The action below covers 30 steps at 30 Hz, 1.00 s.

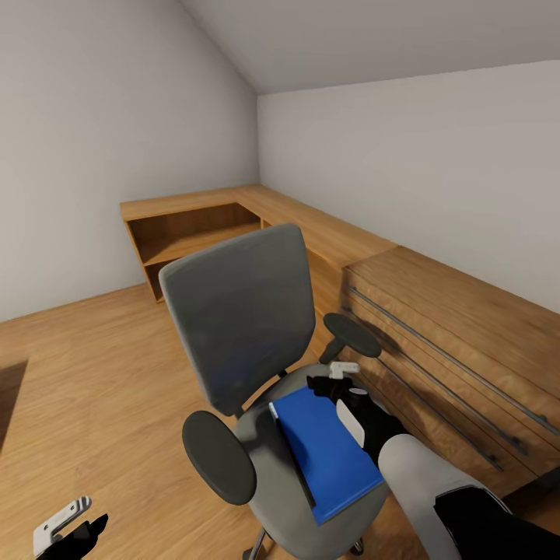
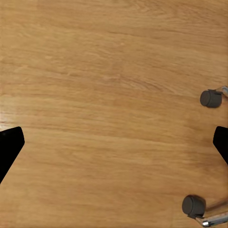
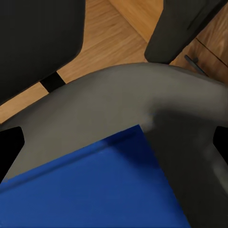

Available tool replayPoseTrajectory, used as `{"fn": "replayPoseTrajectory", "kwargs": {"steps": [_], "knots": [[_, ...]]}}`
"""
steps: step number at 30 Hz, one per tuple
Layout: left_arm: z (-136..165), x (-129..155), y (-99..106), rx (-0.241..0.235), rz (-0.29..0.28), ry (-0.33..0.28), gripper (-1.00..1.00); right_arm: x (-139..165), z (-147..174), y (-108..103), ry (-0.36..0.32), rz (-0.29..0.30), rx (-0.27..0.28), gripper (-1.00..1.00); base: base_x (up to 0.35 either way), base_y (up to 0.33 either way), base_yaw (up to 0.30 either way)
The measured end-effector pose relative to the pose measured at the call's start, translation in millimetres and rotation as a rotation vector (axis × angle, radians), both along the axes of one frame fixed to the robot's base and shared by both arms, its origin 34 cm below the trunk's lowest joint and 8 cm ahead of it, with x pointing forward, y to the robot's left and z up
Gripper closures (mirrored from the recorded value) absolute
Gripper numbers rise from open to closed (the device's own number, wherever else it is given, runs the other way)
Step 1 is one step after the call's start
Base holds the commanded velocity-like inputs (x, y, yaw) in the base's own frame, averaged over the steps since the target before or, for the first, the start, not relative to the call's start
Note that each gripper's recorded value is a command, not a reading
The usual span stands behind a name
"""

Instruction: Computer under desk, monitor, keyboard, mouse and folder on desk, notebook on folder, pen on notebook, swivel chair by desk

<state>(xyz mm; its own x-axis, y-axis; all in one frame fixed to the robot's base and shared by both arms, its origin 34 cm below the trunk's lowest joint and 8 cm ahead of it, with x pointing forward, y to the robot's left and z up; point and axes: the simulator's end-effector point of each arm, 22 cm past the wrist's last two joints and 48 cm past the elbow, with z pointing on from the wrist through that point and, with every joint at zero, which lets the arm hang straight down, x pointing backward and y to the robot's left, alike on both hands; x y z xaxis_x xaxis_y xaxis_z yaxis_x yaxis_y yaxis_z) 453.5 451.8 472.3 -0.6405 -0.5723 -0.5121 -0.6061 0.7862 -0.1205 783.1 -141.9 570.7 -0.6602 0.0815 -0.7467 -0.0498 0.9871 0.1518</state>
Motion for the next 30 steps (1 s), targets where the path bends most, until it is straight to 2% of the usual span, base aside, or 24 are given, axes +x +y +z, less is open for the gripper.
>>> {"fn": "replayPoseTrajectory", "kwargs": {"steps": [5, 17, 23, 30], "knots": [[0, 0, 0, 0.0, 0.0, 0.001, -1.0, 4, 6, 3, -0.03, 0.0, 0.004, -1.0, 0.0, 0.0, 0.0], [0, 0, 0, -0.001, 0.001, 0.001, -1.0, 4, 5, 4, -0.028, 0.0, -0.003, -1.0, 0.0, 0.0, 0.0], [0, 0, 0, 0.0, 0.001, 0.001, -1.0, 5, 5, -5, -0.01, -0.03, -0.032, -1.0, 0.0, 0.0, 0.0], [0, 0, 1, 0.001, 0.001, 0.001, -1.0, 25, 24, -12, -0.03, -0.052, -0.054, -1.0, 0.0, 0.0, 0.0]]}}
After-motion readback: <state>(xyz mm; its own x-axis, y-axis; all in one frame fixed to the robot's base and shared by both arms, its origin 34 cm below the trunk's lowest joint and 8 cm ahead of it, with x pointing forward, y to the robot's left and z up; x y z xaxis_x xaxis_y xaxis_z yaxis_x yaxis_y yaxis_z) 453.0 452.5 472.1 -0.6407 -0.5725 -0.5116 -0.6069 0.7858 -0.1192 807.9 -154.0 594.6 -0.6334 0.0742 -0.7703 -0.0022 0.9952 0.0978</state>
